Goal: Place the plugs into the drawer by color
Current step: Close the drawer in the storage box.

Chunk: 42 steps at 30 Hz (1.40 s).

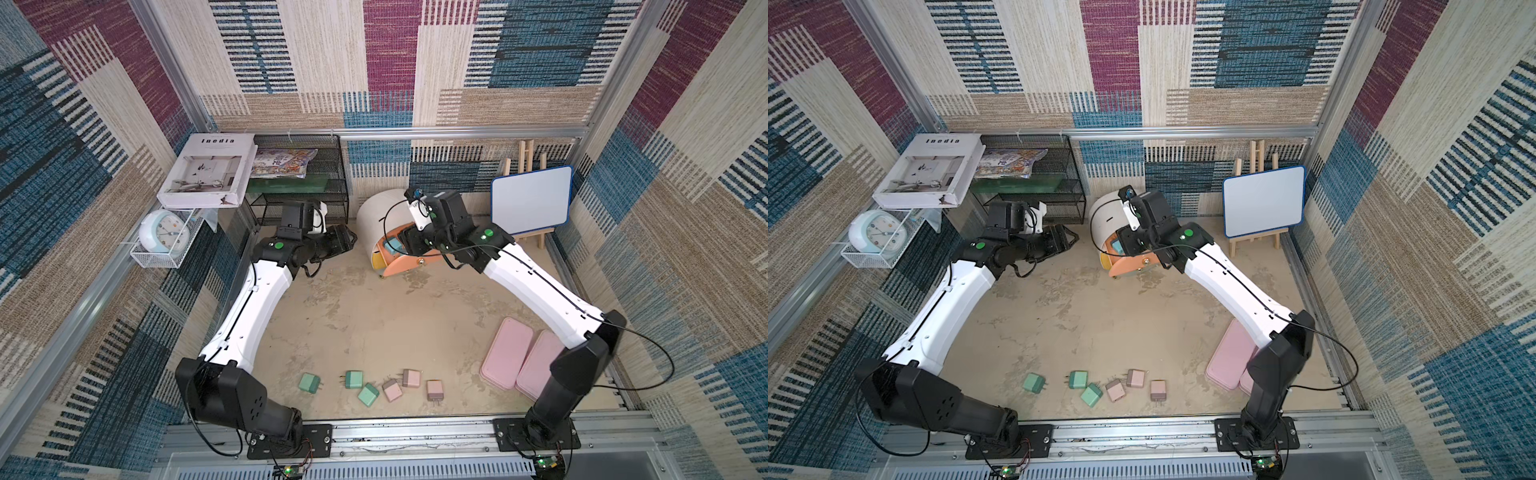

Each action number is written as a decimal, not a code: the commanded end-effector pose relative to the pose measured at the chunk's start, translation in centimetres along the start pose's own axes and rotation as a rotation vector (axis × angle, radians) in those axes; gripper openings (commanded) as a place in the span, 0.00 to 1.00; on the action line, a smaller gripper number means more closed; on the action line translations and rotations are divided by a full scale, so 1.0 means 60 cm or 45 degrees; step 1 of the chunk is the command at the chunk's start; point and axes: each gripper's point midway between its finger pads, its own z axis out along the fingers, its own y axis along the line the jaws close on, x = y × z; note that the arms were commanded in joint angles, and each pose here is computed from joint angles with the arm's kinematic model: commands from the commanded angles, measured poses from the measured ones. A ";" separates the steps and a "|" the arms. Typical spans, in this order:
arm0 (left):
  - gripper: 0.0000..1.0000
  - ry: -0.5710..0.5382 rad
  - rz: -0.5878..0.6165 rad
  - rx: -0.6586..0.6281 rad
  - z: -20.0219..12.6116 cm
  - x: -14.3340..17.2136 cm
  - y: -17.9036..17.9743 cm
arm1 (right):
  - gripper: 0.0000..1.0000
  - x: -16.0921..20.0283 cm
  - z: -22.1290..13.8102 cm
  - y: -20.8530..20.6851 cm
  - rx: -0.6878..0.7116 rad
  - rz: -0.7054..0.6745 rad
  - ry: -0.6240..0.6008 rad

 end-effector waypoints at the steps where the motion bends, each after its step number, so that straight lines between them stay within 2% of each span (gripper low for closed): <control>1: 0.76 0.005 0.081 -0.003 0.016 -0.020 -0.032 | 0.69 -0.031 -0.041 -0.008 0.017 -0.005 -0.286; 5: 0.76 0.035 0.216 -0.001 0.053 -0.049 -0.082 | 0.69 0.023 -0.066 -0.011 0.017 -0.018 -0.352; 11: 0.81 -0.014 0.465 0.008 0.105 -0.121 -0.123 | 0.68 0.106 -0.049 -0.017 0.056 -0.053 -0.334; 15: 0.90 -0.088 0.649 -0.022 0.140 -0.159 -0.122 | 0.68 0.134 -0.044 -0.022 0.078 -0.078 -0.305; 22: 0.91 -0.179 0.794 0.091 0.198 -0.188 -0.128 | 0.68 0.162 -0.031 -0.001 -0.006 -0.058 -0.331; 26: 1.00 -0.217 0.823 0.073 0.226 -0.196 -0.113 | 0.68 0.172 -0.021 0.002 -0.018 -0.057 -0.309; 35: 0.99 -0.227 0.687 0.037 0.266 -0.217 -0.063 | 0.68 0.184 -0.003 0.003 -0.015 -0.038 -0.296; 42: 0.99 -0.182 0.611 0.144 0.286 -0.208 -0.053 | 0.68 0.185 0.017 0.011 -0.021 -0.043 -0.284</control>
